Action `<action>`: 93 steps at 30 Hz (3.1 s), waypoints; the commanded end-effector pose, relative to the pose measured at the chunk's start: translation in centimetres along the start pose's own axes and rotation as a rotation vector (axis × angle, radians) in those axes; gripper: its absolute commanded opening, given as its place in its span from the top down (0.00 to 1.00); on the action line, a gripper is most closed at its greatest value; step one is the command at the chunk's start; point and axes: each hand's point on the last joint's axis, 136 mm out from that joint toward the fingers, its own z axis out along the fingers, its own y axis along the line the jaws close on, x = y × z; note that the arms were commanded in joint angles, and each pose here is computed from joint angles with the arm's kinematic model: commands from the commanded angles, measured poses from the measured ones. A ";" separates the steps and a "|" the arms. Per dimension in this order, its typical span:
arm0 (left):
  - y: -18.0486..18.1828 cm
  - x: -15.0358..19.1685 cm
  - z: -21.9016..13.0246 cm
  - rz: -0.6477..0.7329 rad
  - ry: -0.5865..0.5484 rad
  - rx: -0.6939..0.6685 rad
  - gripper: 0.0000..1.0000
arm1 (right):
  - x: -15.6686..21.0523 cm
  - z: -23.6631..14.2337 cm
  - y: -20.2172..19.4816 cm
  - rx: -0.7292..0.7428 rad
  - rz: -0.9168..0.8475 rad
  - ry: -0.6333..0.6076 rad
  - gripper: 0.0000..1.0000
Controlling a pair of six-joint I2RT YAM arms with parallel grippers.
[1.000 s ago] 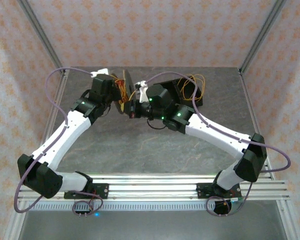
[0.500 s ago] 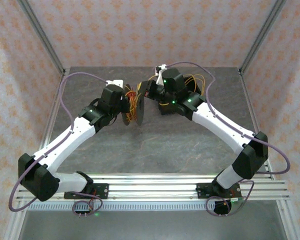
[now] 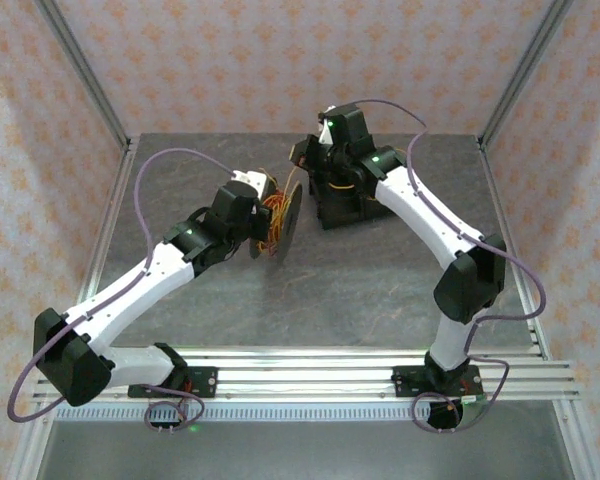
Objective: Wrap the cables
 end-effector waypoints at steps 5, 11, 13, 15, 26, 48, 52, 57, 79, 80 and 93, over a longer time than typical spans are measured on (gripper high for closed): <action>-1.3 -1.2 -2.7 0.043 -0.063 0.104 1.00 | -3.7 -2.0 -1.7 0.012 -0.019 -0.087 1.00; -2.8 -1.9 -5.3 0.019 -0.101 0.225 1.00 | -2.7 0.7 -5.1 -0.015 0.068 0.019 1.00; -2.8 -2.3 -6.0 0.015 -0.117 0.237 1.00 | -2.3 1.0 -5.6 -0.017 0.079 0.016 1.00; -2.7 -2.7 -6.5 0.013 -0.125 0.238 1.00 | -2.1 1.0 -5.7 -0.026 0.086 0.018 1.00; -2.7 -4.9 -8.0 -0.048 -0.207 0.256 1.00 | 3.1 5.1 -10.0 -0.057 0.208 0.105 1.00; -1.8 -5.0 -8.1 -0.031 -0.174 0.215 1.00 | -0.5 -6.2 -0.6 -0.188 0.061 0.010 0.28; -1.7 -5.2 -8.2 -0.032 -0.172 0.212 1.00 | 0.7 -8.0 0.9 -0.252 0.059 0.046 0.15; -1.6 -5.5 -8.4 -0.040 -0.177 0.211 1.00 | 2.5 -8.9 1.0 -0.265 0.082 0.081 0.06; -1.1 -5.1 -7.6 -0.040 -0.144 0.182 1.00 | 7.3 -15.9 4.4 -0.264 -0.102 0.066 0.00; -1.1 -5.1 -7.6 -0.043 -0.145 0.181 1.00 | 7.1 -16.5 3.6 -0.218 -0.108 0.033 0.00; -0.3 -5.5 -7.5 -0.069 -0.161 0.144 1.00 | 8.7 -18.9 -5.4 -0.017 0.173 -0.066 0.21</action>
